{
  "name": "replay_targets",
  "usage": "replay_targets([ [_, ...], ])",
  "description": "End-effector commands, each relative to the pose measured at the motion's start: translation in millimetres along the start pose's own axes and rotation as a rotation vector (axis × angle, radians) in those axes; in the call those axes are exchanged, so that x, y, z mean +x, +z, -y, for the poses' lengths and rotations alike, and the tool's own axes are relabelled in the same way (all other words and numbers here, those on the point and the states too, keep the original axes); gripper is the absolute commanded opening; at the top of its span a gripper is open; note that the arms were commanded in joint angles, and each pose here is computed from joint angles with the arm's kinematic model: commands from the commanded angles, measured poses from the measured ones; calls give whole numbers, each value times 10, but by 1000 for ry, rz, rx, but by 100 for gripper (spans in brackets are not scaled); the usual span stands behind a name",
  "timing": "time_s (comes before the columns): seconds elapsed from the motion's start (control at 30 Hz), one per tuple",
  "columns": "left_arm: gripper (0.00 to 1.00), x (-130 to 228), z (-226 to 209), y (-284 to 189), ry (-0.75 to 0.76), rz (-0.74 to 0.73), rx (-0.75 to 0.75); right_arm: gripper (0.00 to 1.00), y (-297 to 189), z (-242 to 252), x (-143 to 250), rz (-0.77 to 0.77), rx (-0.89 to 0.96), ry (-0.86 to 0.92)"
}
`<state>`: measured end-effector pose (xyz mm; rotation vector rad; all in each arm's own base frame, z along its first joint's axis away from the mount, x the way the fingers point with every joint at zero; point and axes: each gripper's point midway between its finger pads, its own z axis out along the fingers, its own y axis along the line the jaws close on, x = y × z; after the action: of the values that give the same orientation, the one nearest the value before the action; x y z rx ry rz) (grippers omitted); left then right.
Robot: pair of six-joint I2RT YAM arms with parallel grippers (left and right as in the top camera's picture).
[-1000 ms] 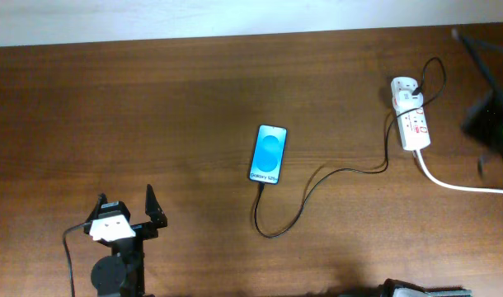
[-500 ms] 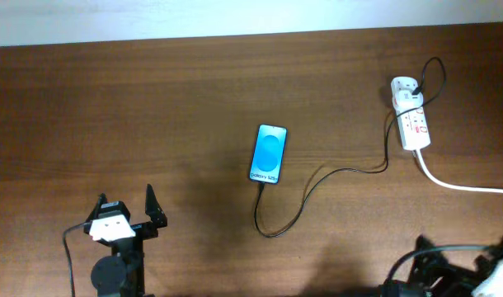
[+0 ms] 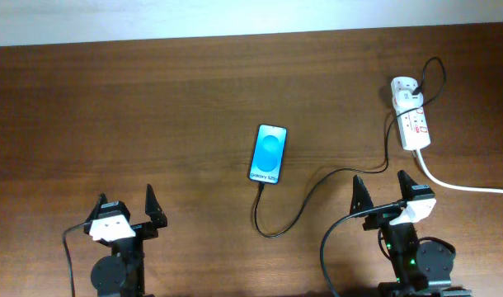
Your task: Plug charger to phone and switch on socket
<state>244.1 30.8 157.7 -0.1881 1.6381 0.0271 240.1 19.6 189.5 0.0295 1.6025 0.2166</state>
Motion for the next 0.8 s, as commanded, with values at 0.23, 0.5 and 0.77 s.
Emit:
replay_targets([
  [0.23,99,23,29,0,-9,-5,16,99,57,105,301,-35,40,4],
  [0.5,99,22,29,0,-9,-5,16,99,57,107,301,-36,40,4],
  [0.77,99,23,29,0,-9,-5,16,99,57,107,301,-36,40,4],
])
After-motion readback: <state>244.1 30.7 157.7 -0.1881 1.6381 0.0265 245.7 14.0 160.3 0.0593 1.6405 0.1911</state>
